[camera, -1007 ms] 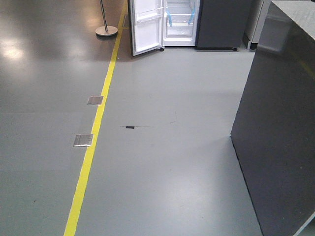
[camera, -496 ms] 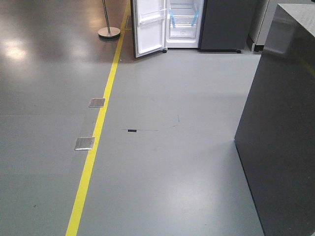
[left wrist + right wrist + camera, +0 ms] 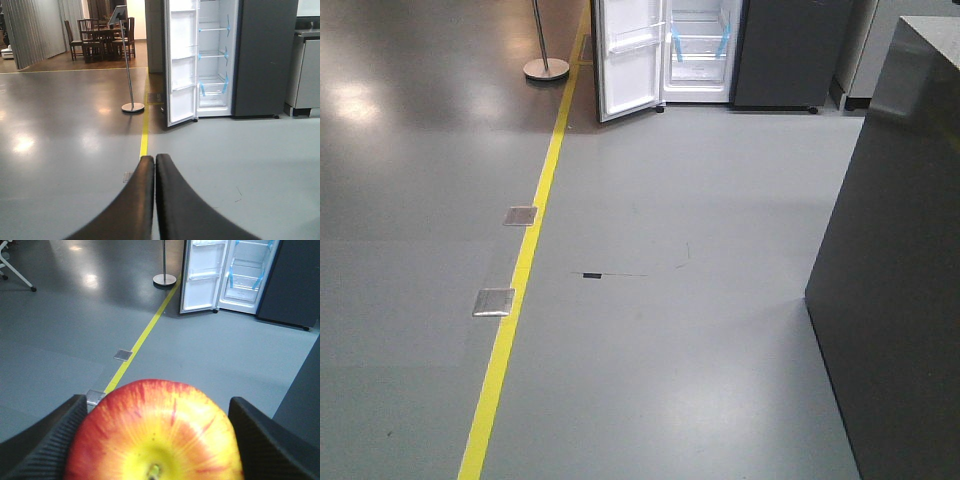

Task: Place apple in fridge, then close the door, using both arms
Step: 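Continue driving toward the refrigerator along the yellow floor line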

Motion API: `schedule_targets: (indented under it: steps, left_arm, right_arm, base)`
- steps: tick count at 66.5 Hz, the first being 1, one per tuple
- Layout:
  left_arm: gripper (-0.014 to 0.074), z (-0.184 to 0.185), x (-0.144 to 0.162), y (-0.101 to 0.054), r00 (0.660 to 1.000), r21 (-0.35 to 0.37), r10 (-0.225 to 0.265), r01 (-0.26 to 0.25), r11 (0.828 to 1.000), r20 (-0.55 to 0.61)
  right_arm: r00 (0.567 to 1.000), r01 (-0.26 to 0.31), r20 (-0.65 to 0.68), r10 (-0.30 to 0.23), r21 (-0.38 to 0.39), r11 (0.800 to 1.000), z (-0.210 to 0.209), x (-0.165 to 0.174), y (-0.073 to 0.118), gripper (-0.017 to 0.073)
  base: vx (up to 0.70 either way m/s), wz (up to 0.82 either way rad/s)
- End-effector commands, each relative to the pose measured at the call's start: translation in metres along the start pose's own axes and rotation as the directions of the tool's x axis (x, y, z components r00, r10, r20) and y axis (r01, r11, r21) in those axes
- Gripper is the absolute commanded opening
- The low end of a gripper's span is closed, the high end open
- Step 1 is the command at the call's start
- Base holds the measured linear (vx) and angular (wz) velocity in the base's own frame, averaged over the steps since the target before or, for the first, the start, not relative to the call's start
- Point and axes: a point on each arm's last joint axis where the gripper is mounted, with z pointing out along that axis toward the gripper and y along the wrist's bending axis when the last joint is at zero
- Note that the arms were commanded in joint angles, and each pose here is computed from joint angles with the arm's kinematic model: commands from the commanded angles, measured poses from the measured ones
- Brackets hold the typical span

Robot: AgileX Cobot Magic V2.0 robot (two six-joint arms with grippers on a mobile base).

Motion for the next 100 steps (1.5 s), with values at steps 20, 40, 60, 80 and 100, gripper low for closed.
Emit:
schedule_targets:
  steps: [20, 40, 60, 80, 100]
  left_arm:
    - [-0.0008, 0.0001, -0.0008, -0.0016, 0.999, 0.019, -0.003, 0.002, 1.000, 0.052]
    - [-0.0008, 0.0001, -0.0008, -0.0016, 0.999, 0.019, -0.003, 0.002, 1.000, 0.052]
    - [-0.0008, 0.0001, -0.0008, -0.0016, 0.999, 0.019, -0.003, 0.002, 1.000, 0.052]
    - [-0.0008, 0.0001, -0.0008, -0.0016, 0.999, 0.019, -0.003, 0.002, 1.000, 0.052]
    - [-0.0008, 0.0001, -0.0008, -0.0016, 0.999, 0.019, -0.003, 0.002, 1.000, 0.052]
  right_arm:
    - [0.992, 0.008, 0.124, -0.010, 0.020, 1.000, -0.0139, -0.0146, 0.0012, 0.0150]
    - [0.992, 0.008, 0.124, -0.010, 0.020, 1.000, -0.0139, -0.0146, 0.0012, 0.0150]
    - [0.992, 0.008, 0.124, -0.010, 0.020, 1.000, -0.0139, -0.0146, 0.0012, 0.0150]
    - [0.992, 0.008, 0.124, -0.010, 0.020, 1.000, -0.0139, -0.0146, 0.0012, 0.0150]
    - [0.992, 0.008, 0.124, -0.010, 0.020, 1.000, -0.0139, -0.0146, 0.0012, 0.0150]
  base:
    - [0.10, 0.03]
    - [0.10, 0.02]
    - [0.10, 0.00]
    - [0.10, 0.01]
    - [0.11, 0.01]
